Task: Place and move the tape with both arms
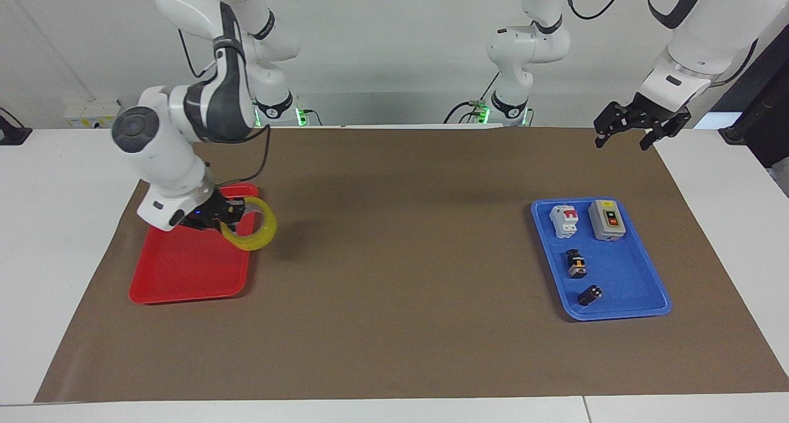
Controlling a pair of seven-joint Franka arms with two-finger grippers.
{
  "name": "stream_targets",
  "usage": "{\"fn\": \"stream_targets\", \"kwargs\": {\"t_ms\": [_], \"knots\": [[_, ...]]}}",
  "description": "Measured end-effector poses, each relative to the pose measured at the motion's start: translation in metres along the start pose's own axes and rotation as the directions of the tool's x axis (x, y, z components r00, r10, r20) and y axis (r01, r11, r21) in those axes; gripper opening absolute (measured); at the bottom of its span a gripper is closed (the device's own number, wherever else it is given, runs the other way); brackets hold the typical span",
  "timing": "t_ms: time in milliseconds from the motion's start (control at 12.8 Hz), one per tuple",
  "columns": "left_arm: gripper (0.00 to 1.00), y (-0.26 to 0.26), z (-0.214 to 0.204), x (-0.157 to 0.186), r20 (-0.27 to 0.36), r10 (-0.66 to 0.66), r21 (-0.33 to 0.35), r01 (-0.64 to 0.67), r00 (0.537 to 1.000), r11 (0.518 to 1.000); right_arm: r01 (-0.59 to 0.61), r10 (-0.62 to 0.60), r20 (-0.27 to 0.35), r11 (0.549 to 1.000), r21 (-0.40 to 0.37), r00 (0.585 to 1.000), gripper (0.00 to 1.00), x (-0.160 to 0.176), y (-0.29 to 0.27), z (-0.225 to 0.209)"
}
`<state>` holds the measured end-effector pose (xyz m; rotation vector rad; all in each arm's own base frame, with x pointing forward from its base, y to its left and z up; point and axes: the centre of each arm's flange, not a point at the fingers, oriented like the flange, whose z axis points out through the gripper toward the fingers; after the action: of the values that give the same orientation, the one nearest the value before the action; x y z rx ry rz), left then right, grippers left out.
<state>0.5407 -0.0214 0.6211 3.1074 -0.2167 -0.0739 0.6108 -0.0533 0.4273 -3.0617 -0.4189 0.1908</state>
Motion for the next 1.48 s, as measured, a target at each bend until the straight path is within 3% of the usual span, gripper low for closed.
{"fn": "stream_targets", "kwargs": {"t_ms": [156,390,624,1170,1248,1482], "knots": [[1.0,0.0,0.0,0.0,0.0,0.0,0.0,0.0,1.0,1.0,0.041,-0.041,0.005,0.999,0.018,0.999,0.22,-0.03,0.058,0.023],[1.0,-0.001,0.0,0.0,0.001,-0.001,0.011,0.001,1.0,1.0,0.095,-0.097,-0.07,0.995,-0.027,0.993,0.22,-0.054,0.094,0.06],[1.0,-0.001,0.0,0.0,0.001,0.0,0.012,0.0,1.0,1.0,0.1,-0.105,-0.102,0.994,-0.051,0.989,0.22,-0.066,0.087,0.094],[1.0,-0.004,0.0,0.0,0.001,-0.005,0.013,0.005,1.0,1.0,0.095,-0.103,-0.123,0.993,-0.068,0.987,0.22,-0.073,0.084,0.114],[1.0,-0.004,0.0,0.0,0.001,-0.006,0.013,0.006,1.0,1.0,0.096,-0.104,-0.126,0.993,-0.07,0.987,0.29,-0.072,0.084,0.112],[1.0,-0.005,0.0,0.0,0.001,-0.006,0.013,0.006,1.0,1.0,0.105,-0.113,-0.125,0.992,-0.064,0.986,0.63,-0.064,0.084,0.069]]}}
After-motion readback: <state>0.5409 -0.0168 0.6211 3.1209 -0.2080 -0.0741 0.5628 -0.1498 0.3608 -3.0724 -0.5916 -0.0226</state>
